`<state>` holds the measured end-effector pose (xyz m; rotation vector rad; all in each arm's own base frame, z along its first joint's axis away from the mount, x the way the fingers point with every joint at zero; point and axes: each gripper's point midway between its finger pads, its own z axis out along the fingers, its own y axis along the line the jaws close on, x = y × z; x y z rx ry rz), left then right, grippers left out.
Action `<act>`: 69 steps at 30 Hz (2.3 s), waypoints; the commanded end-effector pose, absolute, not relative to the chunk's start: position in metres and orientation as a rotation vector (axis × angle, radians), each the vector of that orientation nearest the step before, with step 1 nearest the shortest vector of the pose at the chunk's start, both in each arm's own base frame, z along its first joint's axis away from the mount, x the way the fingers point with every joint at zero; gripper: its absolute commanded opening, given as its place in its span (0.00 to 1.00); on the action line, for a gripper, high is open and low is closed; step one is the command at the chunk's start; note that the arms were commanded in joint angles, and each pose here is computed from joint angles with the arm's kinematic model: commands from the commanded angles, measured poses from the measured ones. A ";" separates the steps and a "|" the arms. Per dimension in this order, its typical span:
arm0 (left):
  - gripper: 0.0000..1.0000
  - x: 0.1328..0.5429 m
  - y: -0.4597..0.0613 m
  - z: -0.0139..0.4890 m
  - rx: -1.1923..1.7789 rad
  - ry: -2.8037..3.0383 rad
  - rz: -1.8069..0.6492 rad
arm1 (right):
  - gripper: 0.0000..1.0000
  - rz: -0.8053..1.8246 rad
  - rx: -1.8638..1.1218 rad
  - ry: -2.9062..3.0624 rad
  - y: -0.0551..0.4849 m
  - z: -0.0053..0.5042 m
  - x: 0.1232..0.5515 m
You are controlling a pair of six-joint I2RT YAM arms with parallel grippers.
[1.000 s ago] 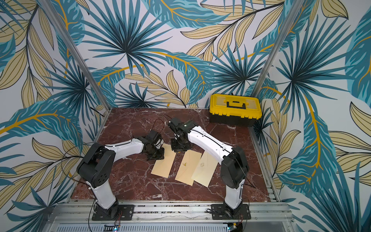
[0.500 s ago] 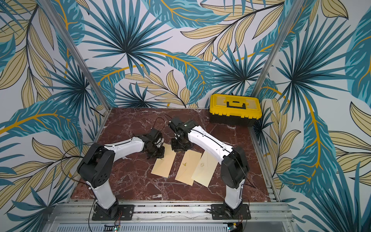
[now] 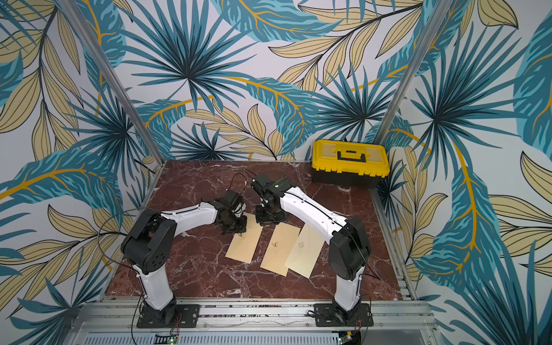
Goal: Seal the envelope with a glue stick
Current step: Seal the envelope at the center of the board.
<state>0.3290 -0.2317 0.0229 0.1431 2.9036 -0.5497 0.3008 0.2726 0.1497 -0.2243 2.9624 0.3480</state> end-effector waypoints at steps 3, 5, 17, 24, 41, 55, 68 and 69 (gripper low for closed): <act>0.12 0.305 -0.211 -0.005 0.148 3.001 -0.421 | 0.00 0.335 -0.218 2.963 0.266 0.156 0.296; 0.12 0.310 -0.213 0.007 0.153 2.977 -0.433 | 0.00 0.335 -0.218 2.962 0.266 0.157 0.296; 0.12 0.312 -0.237 0.044 0.208 2.923 -0.523 | 0.00 0.338 -0.217 2.952 0.264 0.162 0.295; 0.12 0.295 -0.234 0.011 0.200 2.985 -0.513 | 0.00 0.345 -0.219 2.960 0.265 0.160 0.295; 0.12 0.304 -0.236 0.040 0.213 2.921 -0.519 | 0.00 0.330 -0.211 2.953 0.261 0.166 0.293; 0.15 0.299 -0.233 0.046 0.216 2.926 -0.515 | 0.00 0.332 -0.208 2.954 0.260 0.165 0.291; 0.14 0.288 -0.226 0.003 0.196 3.000 -0.472 | 0.00 0.334 -0.214 2.959 0.261 0.166 0.291; 0.14 0.289 -0.225 0.007 0.197 2.992 -0.467 | 0.00 0.335 -0.215 2.957 0.261 0.166 0.292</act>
